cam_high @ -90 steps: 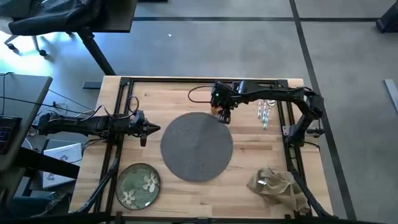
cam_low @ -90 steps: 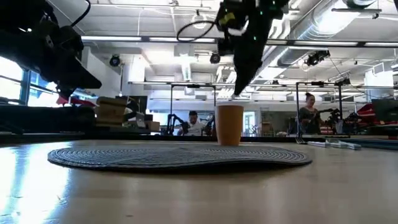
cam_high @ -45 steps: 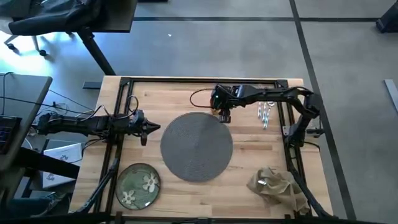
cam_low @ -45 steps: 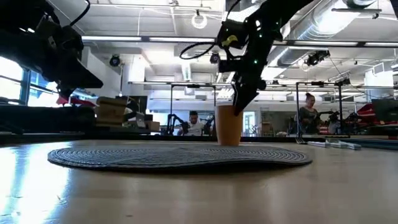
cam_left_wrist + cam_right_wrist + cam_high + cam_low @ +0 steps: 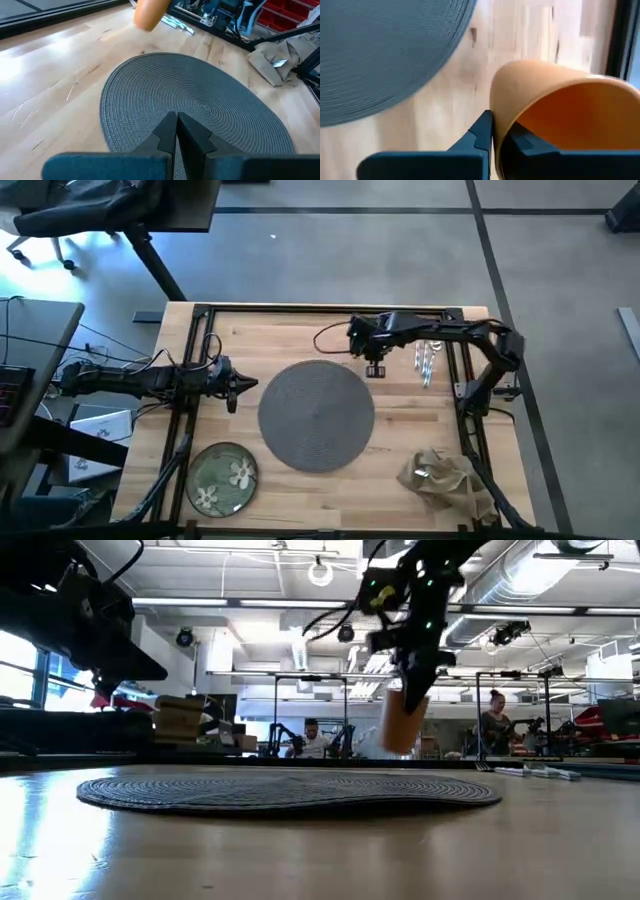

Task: Set table place
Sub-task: Move the yellow cup to the top right of the table, then adjust the gray table mat

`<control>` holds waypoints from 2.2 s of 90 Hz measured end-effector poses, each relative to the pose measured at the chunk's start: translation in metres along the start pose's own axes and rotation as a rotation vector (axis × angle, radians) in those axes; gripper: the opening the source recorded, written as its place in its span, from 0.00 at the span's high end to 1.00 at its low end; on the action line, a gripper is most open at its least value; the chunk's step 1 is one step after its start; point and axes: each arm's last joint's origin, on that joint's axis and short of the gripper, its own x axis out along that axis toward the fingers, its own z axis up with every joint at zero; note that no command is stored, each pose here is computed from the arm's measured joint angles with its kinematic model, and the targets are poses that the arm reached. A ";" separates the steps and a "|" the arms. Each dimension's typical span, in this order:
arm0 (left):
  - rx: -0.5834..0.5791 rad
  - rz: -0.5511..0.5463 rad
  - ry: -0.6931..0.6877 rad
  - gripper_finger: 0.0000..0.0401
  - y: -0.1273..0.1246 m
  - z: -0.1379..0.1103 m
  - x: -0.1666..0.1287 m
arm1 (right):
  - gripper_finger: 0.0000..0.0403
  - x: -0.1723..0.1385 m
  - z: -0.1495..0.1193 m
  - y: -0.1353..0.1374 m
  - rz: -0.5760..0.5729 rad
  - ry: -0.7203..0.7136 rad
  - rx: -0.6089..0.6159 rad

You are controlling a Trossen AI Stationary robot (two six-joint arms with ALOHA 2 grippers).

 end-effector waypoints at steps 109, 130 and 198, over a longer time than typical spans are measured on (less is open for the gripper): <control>-0.018 -0.003 0.029 1.00 -0.002 -0.002 0.005 | 0.58 -0.002 -0.042 -0.010 -0.011 0.096 0.231; 0.001 -0.023 0.005 1.00 -0.003 0.001 0.006 | 0.53 -0.002 -0.043 -0.009 0.027 0.094 0.205; -0.033 -0.092 0.439 1.00 -0.064 -0.018 0.057 | 0.53 0.018 -0.019 0.188 0.147 -0.293 0.143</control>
